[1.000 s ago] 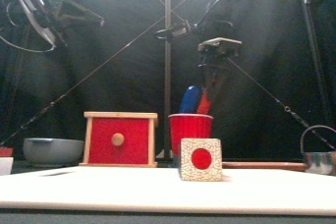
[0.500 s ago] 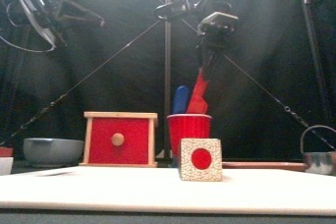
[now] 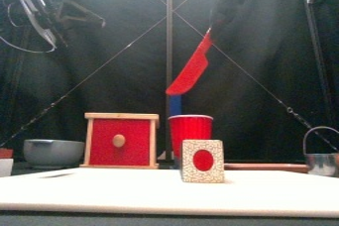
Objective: Cut the sushi into 4 pieces with the knife
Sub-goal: Grasp knife edge with left hand
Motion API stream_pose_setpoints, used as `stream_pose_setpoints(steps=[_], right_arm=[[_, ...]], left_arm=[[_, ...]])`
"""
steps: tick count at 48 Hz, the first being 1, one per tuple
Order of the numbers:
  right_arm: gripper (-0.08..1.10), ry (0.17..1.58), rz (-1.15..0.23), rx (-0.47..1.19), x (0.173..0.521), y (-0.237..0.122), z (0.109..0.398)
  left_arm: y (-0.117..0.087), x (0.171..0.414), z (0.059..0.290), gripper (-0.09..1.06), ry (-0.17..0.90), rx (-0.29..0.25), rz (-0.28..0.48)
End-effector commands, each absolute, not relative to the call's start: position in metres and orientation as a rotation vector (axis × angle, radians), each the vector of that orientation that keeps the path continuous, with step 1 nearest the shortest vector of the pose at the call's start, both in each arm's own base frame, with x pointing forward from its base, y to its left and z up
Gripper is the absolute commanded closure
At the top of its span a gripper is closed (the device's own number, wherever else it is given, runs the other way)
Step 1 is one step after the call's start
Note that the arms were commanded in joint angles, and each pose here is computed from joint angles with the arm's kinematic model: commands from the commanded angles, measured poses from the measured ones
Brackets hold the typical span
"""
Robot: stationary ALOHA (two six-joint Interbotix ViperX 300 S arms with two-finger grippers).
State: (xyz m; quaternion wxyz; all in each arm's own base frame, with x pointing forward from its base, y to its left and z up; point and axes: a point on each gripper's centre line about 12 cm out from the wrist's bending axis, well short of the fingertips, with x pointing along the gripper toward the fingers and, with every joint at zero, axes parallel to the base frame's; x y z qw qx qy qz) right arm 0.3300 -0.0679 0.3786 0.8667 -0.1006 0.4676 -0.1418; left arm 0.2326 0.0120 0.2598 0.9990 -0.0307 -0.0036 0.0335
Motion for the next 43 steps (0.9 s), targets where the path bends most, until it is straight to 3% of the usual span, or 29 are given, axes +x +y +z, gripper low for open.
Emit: stream_pose_setpoints(steps=[1,10,23,31,43], right_arm=[[0.67,0.839,-0.308,-0.184,0.308,-0.064,0.406],[0.67,0.605,-0.27,-0.082,0.287,-0.049,0.407],[0.67,0.37,-0.186,0.078,0.264,-0.033,0.373],[0.68,0.291,-0.127,0.114,0.263,-0.024,0.342],[0.7,0.27,-0.07,0.123,0.273,-0.014,0.305]], left_arm=[[0.015,0.234,0.269,0.94,-0.044,-0.056,0.078],[0.019,0.232,0.273,0.94,-0.08,-0.056,0.096],[0.022,0.232,0.281,0.87,-0.134,-0.062,0.11],[0.02,0.234,0.285,0.65,-0.128,-0.066,0.1],[0.019,0.252,0.293,0.13,0.005,-0.071,0.087]])
